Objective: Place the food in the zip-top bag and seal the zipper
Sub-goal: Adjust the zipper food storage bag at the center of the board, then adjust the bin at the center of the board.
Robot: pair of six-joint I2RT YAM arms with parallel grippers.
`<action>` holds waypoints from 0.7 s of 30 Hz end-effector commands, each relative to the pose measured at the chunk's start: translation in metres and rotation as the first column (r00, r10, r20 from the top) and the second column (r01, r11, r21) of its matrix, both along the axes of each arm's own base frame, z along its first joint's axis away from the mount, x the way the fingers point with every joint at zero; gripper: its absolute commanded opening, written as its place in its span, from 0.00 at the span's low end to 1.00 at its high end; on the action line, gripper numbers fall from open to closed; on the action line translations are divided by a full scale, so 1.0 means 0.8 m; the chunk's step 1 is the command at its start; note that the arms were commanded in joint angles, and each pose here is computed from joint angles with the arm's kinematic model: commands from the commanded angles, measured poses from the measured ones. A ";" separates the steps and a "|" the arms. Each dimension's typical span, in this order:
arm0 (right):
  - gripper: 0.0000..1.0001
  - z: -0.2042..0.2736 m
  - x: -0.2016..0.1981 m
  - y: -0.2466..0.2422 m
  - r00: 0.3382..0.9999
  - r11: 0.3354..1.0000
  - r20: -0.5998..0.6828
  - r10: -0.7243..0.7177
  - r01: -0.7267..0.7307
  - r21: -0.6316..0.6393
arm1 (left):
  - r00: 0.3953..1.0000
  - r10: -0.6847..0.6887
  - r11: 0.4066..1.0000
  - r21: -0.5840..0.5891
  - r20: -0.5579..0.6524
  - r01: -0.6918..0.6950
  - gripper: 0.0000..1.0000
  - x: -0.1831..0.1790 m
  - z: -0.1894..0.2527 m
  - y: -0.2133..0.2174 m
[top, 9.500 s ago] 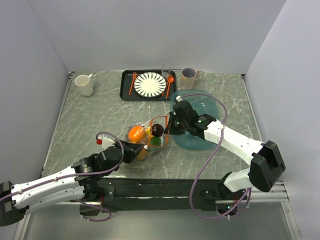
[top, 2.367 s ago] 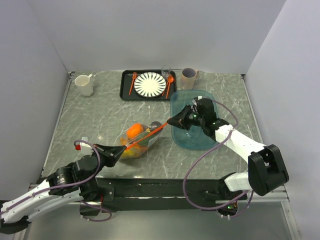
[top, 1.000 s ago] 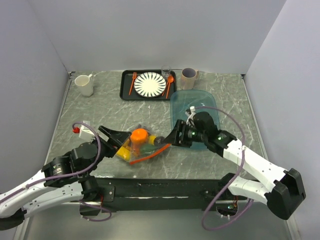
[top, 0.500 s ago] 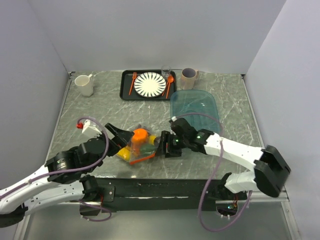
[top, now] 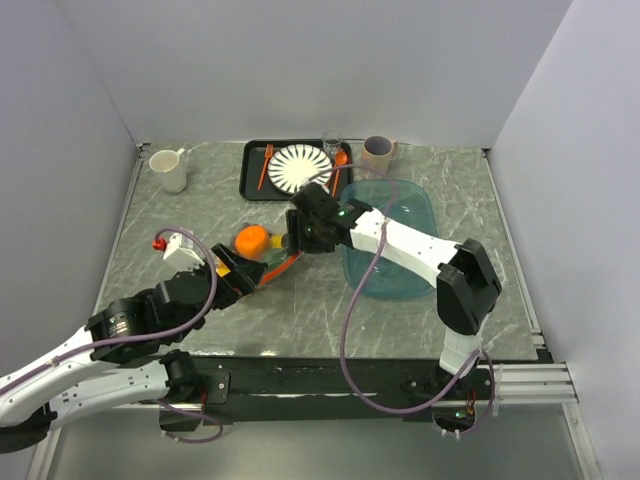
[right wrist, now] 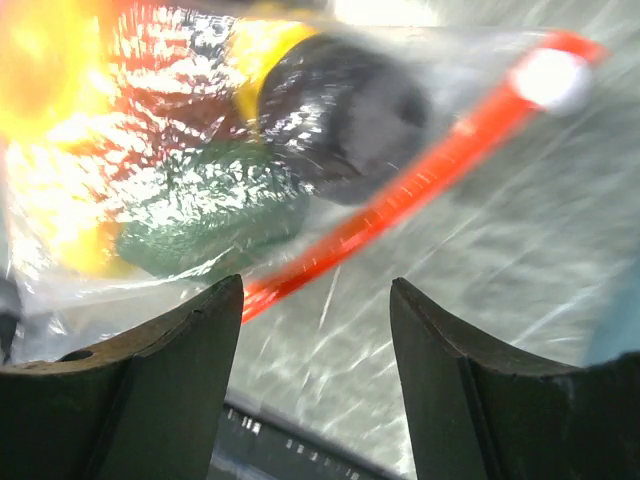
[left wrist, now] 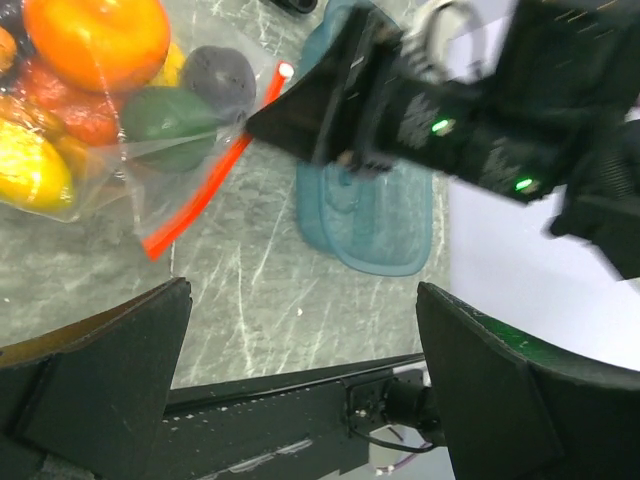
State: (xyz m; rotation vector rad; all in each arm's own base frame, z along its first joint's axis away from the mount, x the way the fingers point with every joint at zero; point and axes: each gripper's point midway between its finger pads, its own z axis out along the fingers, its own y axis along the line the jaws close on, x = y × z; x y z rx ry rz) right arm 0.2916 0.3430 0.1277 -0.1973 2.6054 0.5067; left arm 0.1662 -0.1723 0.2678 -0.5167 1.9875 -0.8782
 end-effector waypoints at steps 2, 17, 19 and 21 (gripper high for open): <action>0.70 0.047 0.046 -0.095 0.975 0.980 0.135 -0.178 0.188 -0.070 | 0.999 -0.029 0.995 0.094 0.022 0.027 0.99 0.008 0.005 -0.009; 0.84 0.091 0.019 -0.243 0.891 0.933 0.274 -0.361 0.346 0.104 | 0.995 -0.051 0.966 0.258 0.090 0.026 0.99 0.132 0.027 0.011; 0.85 0.089 0.020 -0.254 0.884 0.926 0.277 -0.378 0.362 0.108 | 0.997 -0.032 0.953 0.303 0.068 0.009 0.99 0.145 0.021 0.027; 0.86 0.090 0.020 -0.261 0.880 0.925 0.286 -0.380 0.361 0.120 | 0.998 0.032 0.943 0.329 0.062 -0.051 0.99 0.154 0.022 0.047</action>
